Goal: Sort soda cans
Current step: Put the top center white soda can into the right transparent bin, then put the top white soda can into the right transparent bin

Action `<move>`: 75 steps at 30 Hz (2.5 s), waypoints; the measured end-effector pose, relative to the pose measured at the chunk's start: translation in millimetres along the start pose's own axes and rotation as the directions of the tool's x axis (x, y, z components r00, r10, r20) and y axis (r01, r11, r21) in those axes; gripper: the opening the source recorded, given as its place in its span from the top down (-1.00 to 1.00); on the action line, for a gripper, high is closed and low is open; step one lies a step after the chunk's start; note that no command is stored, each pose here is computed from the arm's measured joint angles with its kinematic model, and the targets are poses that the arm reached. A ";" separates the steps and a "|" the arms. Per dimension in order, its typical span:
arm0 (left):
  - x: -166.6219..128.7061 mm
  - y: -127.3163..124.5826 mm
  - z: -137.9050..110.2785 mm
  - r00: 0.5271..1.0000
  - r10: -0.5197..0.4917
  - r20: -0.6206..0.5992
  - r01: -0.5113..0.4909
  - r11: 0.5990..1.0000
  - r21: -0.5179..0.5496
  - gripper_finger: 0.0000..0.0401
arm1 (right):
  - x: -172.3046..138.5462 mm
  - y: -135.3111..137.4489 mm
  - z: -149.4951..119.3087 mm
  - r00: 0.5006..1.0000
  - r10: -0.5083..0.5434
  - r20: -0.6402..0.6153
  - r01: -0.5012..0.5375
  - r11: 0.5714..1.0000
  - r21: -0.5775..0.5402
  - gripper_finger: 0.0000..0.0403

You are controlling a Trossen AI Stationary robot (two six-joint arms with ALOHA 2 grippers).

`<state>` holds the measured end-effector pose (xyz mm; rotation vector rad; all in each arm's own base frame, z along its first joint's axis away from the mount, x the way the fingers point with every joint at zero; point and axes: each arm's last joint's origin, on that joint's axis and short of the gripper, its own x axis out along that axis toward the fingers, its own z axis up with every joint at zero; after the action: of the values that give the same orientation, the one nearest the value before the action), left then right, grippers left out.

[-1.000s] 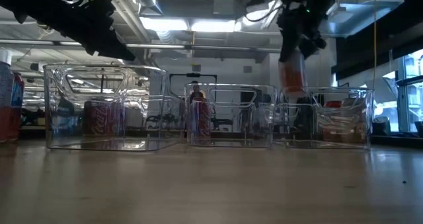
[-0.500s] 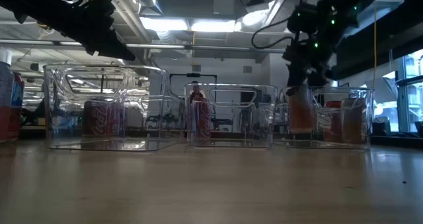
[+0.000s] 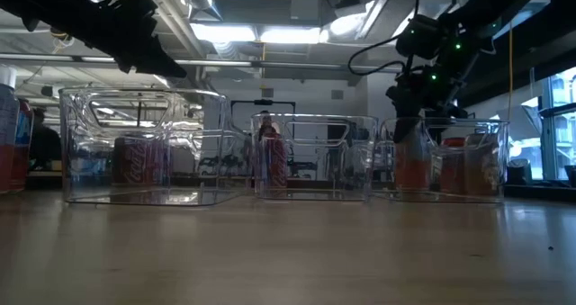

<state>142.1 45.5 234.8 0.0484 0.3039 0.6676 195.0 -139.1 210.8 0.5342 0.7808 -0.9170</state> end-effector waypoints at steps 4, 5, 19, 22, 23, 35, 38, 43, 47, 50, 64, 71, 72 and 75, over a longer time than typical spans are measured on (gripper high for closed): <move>0.0 0.0 0.1 1.000 0.000 0.001 0.000 1.000 -0.002 0.95 | 0.2 0.3 -0.4 1.000 0.016 -0.010 -0.016 1.000 -0.008 -0.61; 0.1 0.0 0.0 1.000 0.000 0.000 0.000 1.000 -0.009 0.95 | 0.1 0.4 -0.4 1.000 0.018 -0.014 -0.018 1.000 -0.010 -0.66; 0.0 0.0 0.4 1.000 0.000 0.003 0.000 1.000 -0.014 0.95 | -32.4 5.3 28.4 0.997 -0.008 -0.080 -0.001 0.995 -0.101 -0.91; 0.0 0.0 0.1 1.000 0.000 0.001 0.000 1.000 -0.012 0.95 | -47.9 6.1 41.2 0.996 -0.043 -0.072 0.036 0.994 -0.106 -0.91; 0.0 0.0 -0.1 1.000 0.000 -0.001 0.000 1.000 -0.011 0.95 | -53.6 5.7 44.6 0.995 -0.066 -0.074 0.058 0.992 -0.110 -0.91; 0.0 0.0 -0.5 1.000 0.000 -0.005 0.000 1.000 -0.002 0.95 | -106.3 -14.5 70.2 0.915 -0.400 -0.056 0.389 0.909 -0.148 -0.91; 0.0 -0.1 -1.5 1.000 -0.001 -0.014 0.001 1.000 0.000 0.95 | -104.5 -27.5 67.1 0.888 -0.438 -0.137 0.419 0.896 -0.148 -0.91; 0.1 -0.1 -3.6 0.999 -0.001 -0.033 0.000 1.000 -0.017 0.95 | -100.7 -47.3 63.0 0.834 -0.479 -0.274 0.465 0.877 -0.118 -0.91; 0.0 -0.2 -3.7 0.999 -0.001 -0.033 0.001 1.000 -0.017 0.95 | -97.7 -55.6 62.6 0.825 -0.455 -0.336 0.446 0.889 -0.106 -0.91; 0.0 -0.1 -4.0 0.999 -0.001 -0.037 0.001 1.000 -0.016 0.95 | -94.1 -54.8 63.1 0.823 -0.448 -0.350 0.438 0.892 -0.112 -0.91; -0.6 -1.4 -5.7 0.999 -0.010 -0.052 0.010 1.000 -0.006 0.95 | -57.2 -58.9 67.2 0.760 -0.455 -0.465 0.458 0.881 -0.114 -0.91; -0.5 -1.4 -5.6 0.999 -0.010 -0.051 0.010 1.000 -0.008 0.95 | -41.1 -59.2 62.2 0.718 -0.469 -0.514 0.484 0.867 -0.114 -0.91; -0.5 -1.4 -5.6 0.999 -0.010 -0.051 0.010 1.000 -0.008 0.95 | -38.7 -59.5 60.3 0.712 -0.472 -0.520 0.485 0.866 -0.122 -0.91; -0.5 -1.4 -5.6 0.999 -0.010 -0.051 0.010 1.000 -0.011 0.95 | -34.0 -57.1 55.3 0.717 -0.460 -0.525 0.466 0.875 -0.130 -0.91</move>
<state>141.0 43.7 229.4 0.0193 0.3497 0.6612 153.6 -190.4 266.6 0.6323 1.4807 -1.2562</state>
